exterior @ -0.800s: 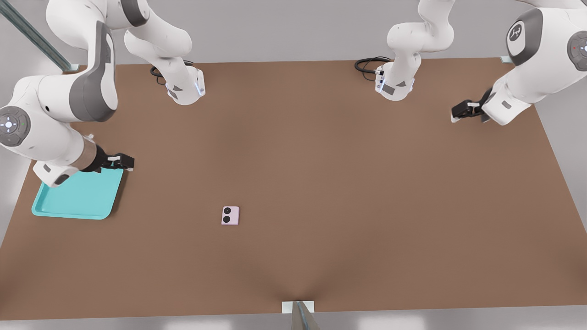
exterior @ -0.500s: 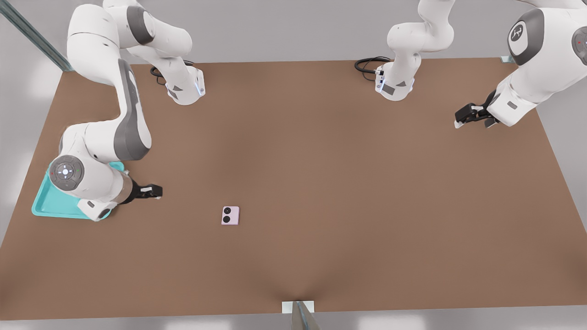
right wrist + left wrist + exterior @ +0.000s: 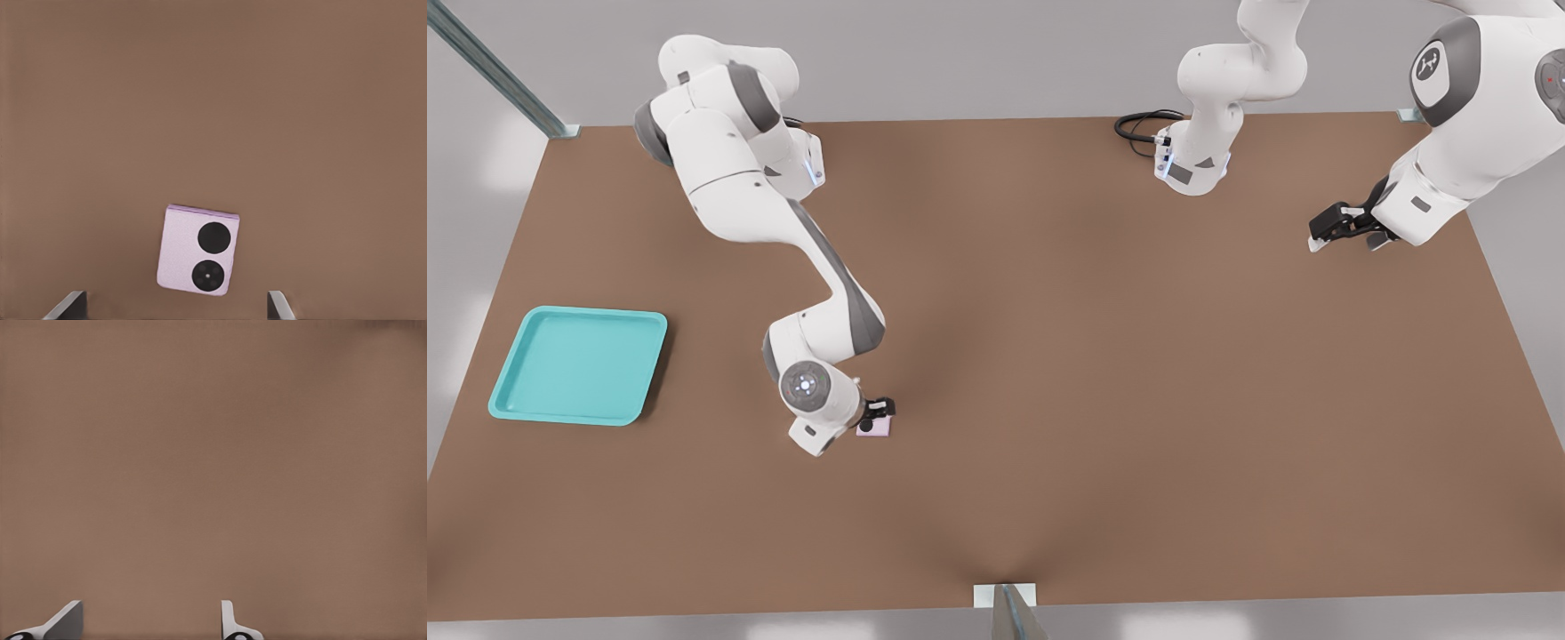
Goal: Keep left arm still and place phone on the tray with right arm
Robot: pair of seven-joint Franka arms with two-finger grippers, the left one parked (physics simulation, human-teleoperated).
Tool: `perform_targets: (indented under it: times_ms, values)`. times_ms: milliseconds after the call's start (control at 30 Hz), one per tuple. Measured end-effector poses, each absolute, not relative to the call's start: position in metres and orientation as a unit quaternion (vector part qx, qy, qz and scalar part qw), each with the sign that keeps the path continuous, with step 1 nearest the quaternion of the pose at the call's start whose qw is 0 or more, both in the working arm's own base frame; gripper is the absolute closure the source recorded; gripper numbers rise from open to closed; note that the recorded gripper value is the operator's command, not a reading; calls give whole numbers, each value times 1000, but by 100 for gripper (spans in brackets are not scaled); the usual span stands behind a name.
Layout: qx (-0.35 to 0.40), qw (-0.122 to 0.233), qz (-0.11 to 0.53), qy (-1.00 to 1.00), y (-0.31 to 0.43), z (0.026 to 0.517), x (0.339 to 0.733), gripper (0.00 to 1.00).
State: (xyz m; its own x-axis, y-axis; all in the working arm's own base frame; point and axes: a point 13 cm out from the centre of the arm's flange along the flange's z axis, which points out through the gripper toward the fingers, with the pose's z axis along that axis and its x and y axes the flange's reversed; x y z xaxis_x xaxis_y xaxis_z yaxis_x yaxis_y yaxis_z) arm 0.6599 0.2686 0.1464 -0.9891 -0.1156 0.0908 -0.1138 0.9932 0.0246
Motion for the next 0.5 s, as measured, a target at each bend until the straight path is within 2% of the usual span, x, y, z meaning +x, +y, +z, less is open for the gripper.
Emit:
perform_targets:
  times_ms: [233,500]
  values:
    - [8,70,-7,-998,270,80,643,0]
    - [-53,79,-4,-995,255,50,633,0]
